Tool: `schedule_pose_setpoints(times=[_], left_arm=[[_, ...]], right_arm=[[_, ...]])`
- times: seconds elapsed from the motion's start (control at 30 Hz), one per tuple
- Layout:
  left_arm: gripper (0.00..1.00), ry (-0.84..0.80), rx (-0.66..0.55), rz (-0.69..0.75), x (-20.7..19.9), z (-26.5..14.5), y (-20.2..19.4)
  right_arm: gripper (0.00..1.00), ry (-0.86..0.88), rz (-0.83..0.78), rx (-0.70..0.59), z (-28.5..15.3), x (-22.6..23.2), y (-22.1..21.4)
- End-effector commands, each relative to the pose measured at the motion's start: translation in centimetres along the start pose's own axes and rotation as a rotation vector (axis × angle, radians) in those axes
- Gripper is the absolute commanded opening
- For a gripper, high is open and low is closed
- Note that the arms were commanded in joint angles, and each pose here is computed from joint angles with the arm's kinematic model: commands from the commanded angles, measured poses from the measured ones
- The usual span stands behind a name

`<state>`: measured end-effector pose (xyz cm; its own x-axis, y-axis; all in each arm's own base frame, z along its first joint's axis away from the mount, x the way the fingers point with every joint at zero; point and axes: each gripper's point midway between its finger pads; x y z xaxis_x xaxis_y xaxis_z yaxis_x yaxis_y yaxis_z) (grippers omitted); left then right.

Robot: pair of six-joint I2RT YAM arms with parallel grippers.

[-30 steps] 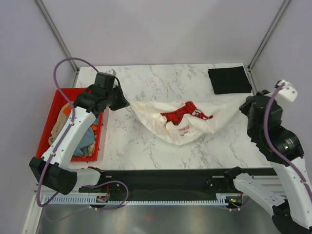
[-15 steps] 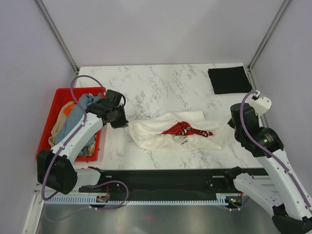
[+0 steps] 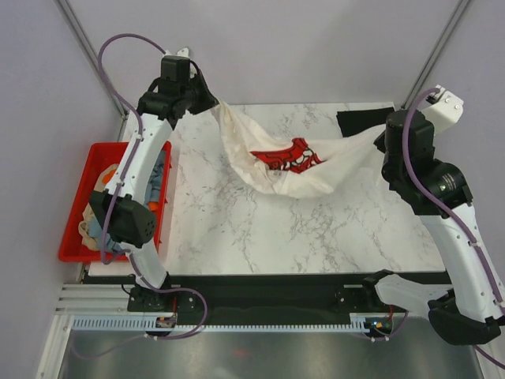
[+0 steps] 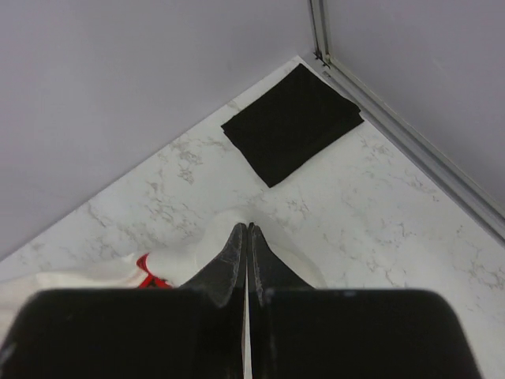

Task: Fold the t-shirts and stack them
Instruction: Flatten the tshirt out

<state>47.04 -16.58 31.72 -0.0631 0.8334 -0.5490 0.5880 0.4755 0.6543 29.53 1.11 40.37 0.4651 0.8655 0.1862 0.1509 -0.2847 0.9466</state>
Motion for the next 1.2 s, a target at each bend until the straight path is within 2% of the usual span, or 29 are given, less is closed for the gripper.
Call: schedule_pose_setpoints(times=[0.0,0.07,0.17,0.2,0.33,0.43,0.47,0.57,0.67,0.73,0.77,0.87,1.03,1.17], left_arm=[[0.02,-0.087,-0.005,0.030,-1.6,2.6,1.9],[0.02,-0.095,0.008,0.025,-1.7,3.3,1.8],[0.02,-0.066,0.081,0.016,-0.2,5.5,-0.6],[0.02,-0.026,0.112,0.011,1.2,6.2,-2.0],[0.04,0.123,0.141,0.022,5.7,7.0,-4.6],[0.28,0.188,0.159,0.056,7.9,7.0,-5.9],[0.44,0.191,0.166,0.064,8.1,6.8,-6.2],[0.55,0.179,0.196,0.070,8.2,5.3,-7.8],[0.55,0.121,0.264,0.098,7.0,4.3,-11.5],[0.54,0.078,0.302,0.055,5.8,4.0,-13.5],[0.52,-0.011,0.332,0.044,3.7,3.9,-14.9],[0.49,-0.032,0.420,0.013,2.6,4.3,-19.3],[0.48,0.063,0.474,0.030,4.1,6.9,-23.2],[0.48,0.106,0.518,0.029,6.0,7.1,-25.1]], right_arm=[[0.00,-0.001,0.056,-0.090,-1.5,-1.0,3.6],[0.00,0.019,0.043,-0.059,-1.4,-1.1,2.0],[0.00,0.034,0.035,-0.013,-1.9,-2.5,-1.2],[0.00,0.022,-0.001,0.028,-1.3,-2.9,-3.7],[0.00,0.028,-0.046,0.118,-1.0,-3.8,-8.5],[0.00,0.063,-0.067,0.209,-1.1,-3.7,-12.1],[0.00,0.075,-0.069,0.226,-1.2,-3.7,-12.8],[0.00,0.085,-0.055,0.255,-1.5,-4.0,-14.2],[0.00,0.101,-0.036,0.267,-1.8,-4.0,-14.6],[0.00,0.118,-0.030,0.268,-2.0,-3.7,-14.5],[0.00,0.129,-0.023,0.266,-2.1,-3.6,-14.3],[0.00,0.172,-0.001,0.265,-2.3,-2.9,-14.3],[0.00,0.223,0.016,0.278,-2.6,-1.9,-14.5],[0.00,0.225,0.020,0.258,-2.8,-2.1,-13.9]])
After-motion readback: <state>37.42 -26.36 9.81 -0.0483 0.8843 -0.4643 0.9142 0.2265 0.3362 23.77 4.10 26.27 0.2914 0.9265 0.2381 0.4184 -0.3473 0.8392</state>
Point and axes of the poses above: each gripper's point midway between its finger pads, its own z axis out along the fingers, its own x axis along the line the jaws close on, y = z × x, and after that the axes turned 8 degrees about -z, right-handed
